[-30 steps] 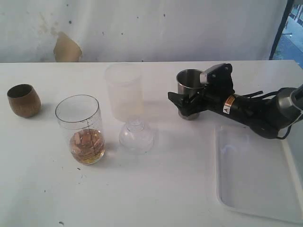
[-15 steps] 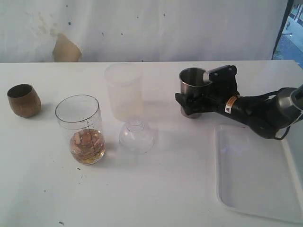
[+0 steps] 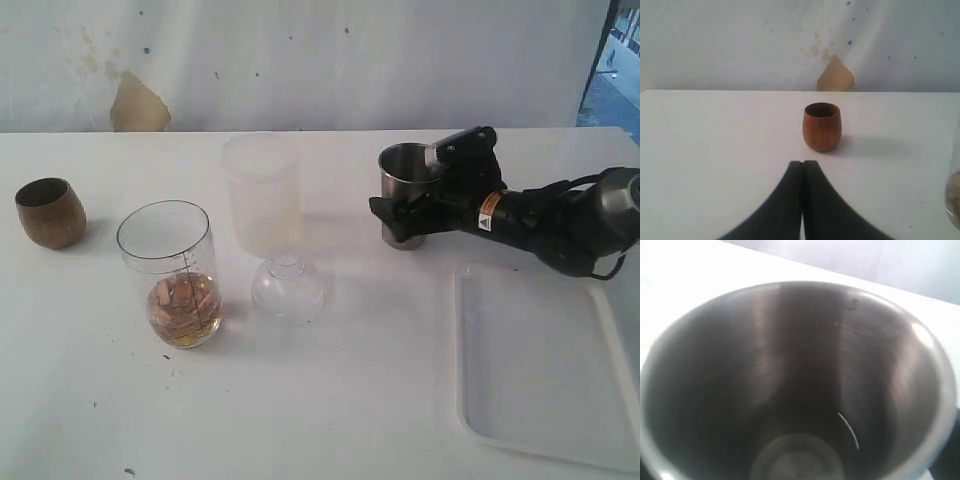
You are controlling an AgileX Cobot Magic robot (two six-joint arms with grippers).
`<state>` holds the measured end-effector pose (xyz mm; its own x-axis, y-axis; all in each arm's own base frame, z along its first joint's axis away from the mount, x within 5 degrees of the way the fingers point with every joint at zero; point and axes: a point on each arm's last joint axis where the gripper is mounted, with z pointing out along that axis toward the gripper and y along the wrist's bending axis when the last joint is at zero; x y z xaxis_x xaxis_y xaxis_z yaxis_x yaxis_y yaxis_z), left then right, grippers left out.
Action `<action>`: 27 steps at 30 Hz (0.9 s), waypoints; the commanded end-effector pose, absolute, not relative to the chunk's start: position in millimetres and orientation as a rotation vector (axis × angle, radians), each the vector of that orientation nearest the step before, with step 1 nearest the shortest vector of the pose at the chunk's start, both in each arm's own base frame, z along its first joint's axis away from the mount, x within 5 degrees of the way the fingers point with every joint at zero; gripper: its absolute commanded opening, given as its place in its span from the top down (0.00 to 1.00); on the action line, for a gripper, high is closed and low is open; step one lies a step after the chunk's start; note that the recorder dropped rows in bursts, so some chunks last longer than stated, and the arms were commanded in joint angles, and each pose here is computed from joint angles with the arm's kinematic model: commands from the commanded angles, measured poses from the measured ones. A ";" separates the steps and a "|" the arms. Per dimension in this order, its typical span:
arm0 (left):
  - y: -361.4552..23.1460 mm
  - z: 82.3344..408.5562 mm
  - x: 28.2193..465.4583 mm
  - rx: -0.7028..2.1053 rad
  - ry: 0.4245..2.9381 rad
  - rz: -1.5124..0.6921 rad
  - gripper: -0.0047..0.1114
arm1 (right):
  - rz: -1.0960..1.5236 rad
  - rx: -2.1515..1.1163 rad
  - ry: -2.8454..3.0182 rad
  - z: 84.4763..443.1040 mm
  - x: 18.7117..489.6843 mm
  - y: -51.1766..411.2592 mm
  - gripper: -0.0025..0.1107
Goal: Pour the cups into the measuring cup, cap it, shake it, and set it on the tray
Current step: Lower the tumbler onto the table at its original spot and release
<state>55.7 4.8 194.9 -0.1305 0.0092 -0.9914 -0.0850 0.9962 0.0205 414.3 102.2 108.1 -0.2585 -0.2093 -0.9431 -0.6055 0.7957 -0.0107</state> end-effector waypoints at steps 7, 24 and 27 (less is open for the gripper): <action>4.2 194.2 55.6 -0.063 1.692 0.063 0.96 | 0.427 -0.624 1.816 120.9 393.1 97.0 0.05; 4.2 194.2 55.6 -0.063 1.692 0.063 0.96 | 0.451 -0.562 1.837 129.0 343.2 88.8 0.05; 4.2 194.2 55.6 -0.063 1.692 0.063 0.96 | 0.432 -0.581 1.819 142.7 327.5 86.5 0.05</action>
